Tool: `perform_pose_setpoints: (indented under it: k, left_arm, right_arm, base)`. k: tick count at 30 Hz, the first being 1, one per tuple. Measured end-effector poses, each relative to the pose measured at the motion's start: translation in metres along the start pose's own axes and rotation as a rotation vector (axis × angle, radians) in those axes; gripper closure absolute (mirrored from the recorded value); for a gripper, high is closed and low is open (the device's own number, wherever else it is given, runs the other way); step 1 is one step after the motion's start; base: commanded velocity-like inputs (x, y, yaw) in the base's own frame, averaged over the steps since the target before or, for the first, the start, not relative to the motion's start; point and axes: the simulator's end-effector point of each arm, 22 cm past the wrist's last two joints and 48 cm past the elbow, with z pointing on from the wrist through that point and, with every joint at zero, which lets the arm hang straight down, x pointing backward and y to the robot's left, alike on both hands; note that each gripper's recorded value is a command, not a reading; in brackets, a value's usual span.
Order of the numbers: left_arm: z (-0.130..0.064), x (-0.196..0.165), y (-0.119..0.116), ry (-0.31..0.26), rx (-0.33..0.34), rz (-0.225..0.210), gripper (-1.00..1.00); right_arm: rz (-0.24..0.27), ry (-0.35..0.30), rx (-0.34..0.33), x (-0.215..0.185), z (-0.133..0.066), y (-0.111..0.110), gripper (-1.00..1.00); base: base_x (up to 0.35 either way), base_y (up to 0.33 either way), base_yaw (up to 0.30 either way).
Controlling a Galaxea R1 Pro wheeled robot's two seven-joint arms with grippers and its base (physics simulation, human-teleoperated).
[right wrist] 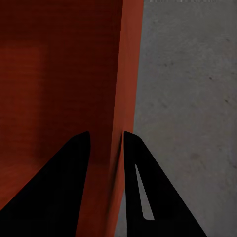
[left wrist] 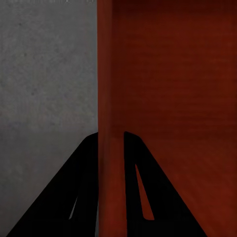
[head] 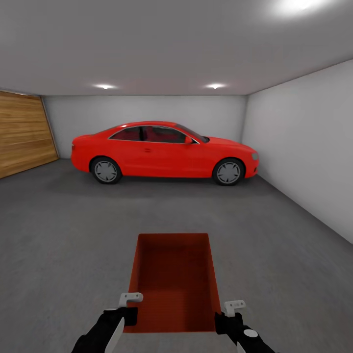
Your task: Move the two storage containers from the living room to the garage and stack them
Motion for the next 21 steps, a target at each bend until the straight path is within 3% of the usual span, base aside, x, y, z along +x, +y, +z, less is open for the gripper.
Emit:
perform_pose_setpoints:
  k: [21]
  left_arm:
    - [-0.0001, 0.0, 0.0, 0.0, 0.0, 0.0, 1.0]
  right_arm:
    - [0.0, 0.0, 0.0, 0.0, -0.0001, 0.0, 1.0]
  base:
    - [0.314, 0.0, 0.0]
